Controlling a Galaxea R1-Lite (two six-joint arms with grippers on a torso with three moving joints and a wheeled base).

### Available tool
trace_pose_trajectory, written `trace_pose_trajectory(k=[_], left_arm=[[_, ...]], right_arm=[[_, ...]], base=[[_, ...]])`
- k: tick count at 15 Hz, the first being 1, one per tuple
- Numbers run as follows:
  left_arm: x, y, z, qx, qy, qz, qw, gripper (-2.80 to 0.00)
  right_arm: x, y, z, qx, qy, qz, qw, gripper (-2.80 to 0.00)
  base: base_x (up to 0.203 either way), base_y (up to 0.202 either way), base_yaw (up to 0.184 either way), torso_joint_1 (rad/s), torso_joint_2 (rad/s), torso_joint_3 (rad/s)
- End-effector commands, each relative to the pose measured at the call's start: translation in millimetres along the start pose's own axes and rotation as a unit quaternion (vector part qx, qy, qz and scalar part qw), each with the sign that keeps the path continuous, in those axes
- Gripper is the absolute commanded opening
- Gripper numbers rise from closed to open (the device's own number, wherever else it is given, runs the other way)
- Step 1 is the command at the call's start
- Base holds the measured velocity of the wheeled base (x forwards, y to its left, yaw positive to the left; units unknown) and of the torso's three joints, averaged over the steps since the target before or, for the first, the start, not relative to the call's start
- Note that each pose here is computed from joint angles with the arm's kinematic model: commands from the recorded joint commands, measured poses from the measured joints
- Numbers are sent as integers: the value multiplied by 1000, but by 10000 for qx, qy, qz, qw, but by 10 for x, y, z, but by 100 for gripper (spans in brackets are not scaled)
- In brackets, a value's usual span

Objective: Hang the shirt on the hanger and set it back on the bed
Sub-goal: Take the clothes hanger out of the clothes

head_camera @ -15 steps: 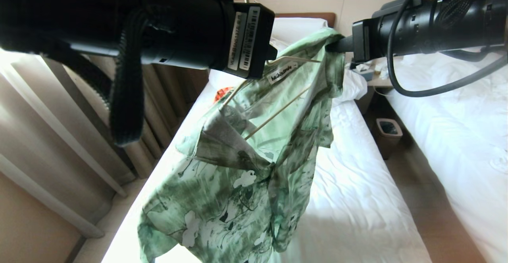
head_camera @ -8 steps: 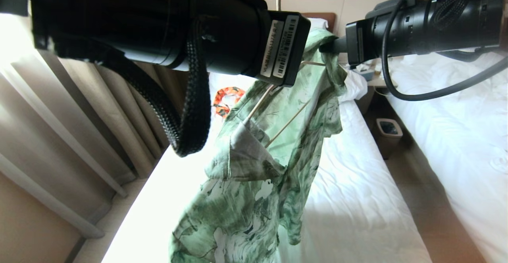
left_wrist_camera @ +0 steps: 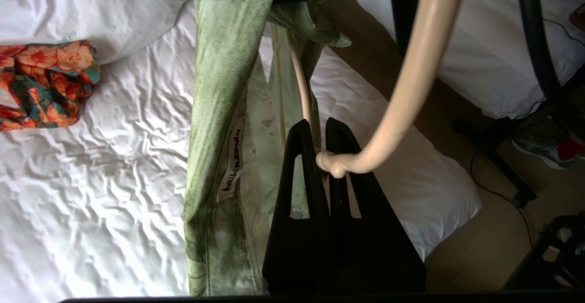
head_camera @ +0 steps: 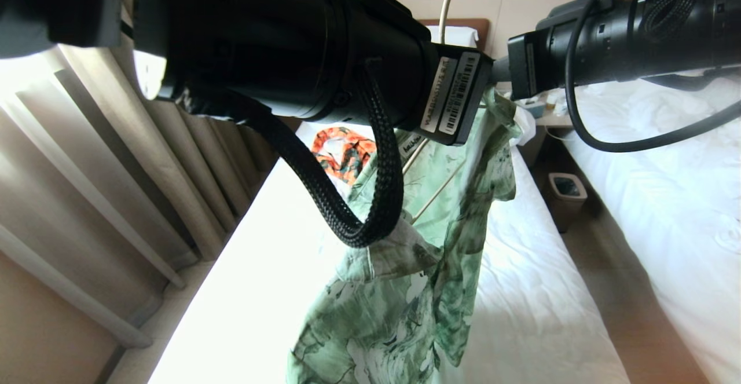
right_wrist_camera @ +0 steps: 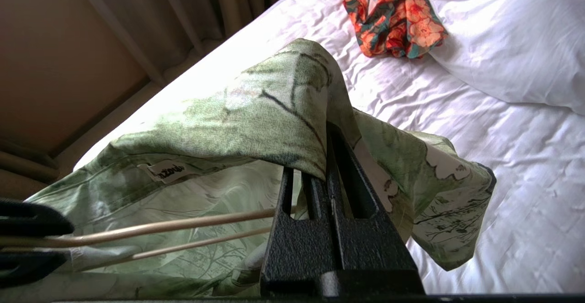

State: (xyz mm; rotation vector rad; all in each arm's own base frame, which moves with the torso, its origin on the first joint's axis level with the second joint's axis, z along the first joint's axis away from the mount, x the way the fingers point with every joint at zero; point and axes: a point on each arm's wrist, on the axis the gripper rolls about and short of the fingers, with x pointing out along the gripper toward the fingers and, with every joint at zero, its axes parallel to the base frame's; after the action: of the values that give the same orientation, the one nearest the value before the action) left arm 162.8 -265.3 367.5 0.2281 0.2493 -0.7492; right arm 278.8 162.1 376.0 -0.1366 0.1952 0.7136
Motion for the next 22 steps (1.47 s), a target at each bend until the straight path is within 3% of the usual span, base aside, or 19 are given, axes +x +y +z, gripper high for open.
trace_pose_trajectory(k=[1,12,13,16,22], left_arm=[[4,20,2,-3,7,43,10000,-280],[29,73,-1,-22,19,188,9998,-280],[31,69,3,-15,6,191,9998,-280],[-10,83,85,-71,-333,217,9992,-280],[-172,81,151,-124,-548,125,9983,-280]], right_arm=[[-87,-6,19,8,17,-23,10000,-280],[-305,-34,48,49,90,-114,9999,-280],[-309,-23,49,47,96,-90,9999,0],[-287,-11,4,81,286,-56,9995,0],[-365,-47,33,140,205,-147,9996,0]], base=[[0,0,0,0,0,0],[0,0,0,0,0,0],[0,0,0,0,0,0],[0,0,0,0,0,0],[0,0,0,0,0,0]])
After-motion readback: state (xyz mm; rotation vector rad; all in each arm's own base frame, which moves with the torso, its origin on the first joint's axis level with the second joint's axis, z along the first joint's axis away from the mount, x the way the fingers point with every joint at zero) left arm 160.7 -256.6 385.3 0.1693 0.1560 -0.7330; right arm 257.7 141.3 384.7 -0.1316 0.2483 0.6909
